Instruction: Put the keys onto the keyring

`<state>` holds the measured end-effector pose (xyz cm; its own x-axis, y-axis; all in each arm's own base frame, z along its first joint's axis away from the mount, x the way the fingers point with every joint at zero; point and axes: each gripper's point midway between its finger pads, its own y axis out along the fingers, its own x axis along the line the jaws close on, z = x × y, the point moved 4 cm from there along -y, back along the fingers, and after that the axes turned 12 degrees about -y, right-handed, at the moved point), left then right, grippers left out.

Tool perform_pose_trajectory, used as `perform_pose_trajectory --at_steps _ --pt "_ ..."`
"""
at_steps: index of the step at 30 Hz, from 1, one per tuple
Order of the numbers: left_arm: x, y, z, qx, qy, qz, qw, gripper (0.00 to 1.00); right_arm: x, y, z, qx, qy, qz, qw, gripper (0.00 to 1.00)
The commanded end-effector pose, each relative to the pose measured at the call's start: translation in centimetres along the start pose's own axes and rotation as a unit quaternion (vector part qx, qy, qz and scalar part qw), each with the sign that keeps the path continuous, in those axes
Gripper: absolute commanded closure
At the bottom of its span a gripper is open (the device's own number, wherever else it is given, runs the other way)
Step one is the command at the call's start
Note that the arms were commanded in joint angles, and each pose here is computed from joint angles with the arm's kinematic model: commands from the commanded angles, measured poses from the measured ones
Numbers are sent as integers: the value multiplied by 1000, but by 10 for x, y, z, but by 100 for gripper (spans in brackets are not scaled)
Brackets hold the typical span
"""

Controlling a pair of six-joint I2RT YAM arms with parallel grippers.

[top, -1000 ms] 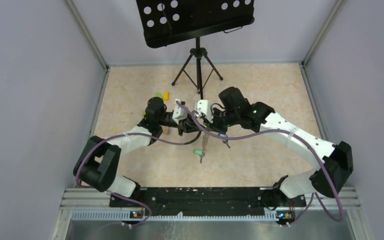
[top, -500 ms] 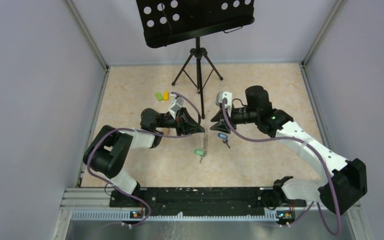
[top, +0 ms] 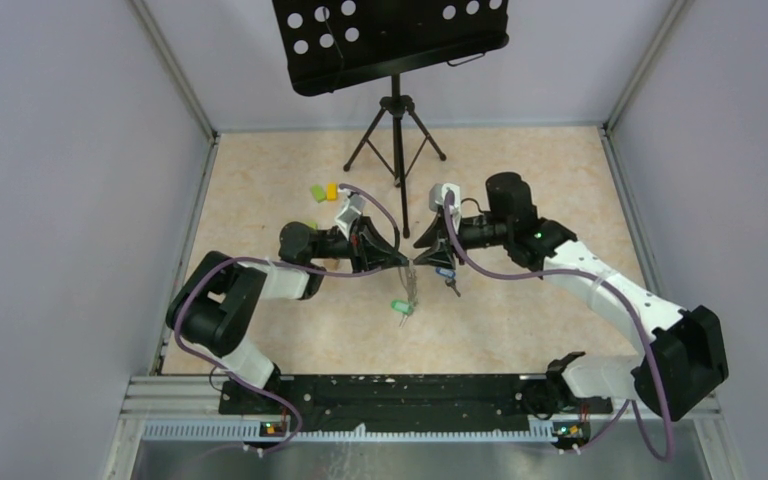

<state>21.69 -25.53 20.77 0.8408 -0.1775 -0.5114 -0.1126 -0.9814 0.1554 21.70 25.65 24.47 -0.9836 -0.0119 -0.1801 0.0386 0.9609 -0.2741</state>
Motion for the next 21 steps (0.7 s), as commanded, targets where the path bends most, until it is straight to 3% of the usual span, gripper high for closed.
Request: perform_pose_trajectory --at_steps 1,7,21 --pt "-26 2 -25 -39 126 40 991 100 -4 4 3 -10 -2 -1 1000 62" --pt "-25 1 -26 -37 134 31 990 100 -7 8 11 1 7 3 1000 63" --pt "-25 1 -25 -32 137 32 990 100 0 12 15 -9 13 -34 999 78"
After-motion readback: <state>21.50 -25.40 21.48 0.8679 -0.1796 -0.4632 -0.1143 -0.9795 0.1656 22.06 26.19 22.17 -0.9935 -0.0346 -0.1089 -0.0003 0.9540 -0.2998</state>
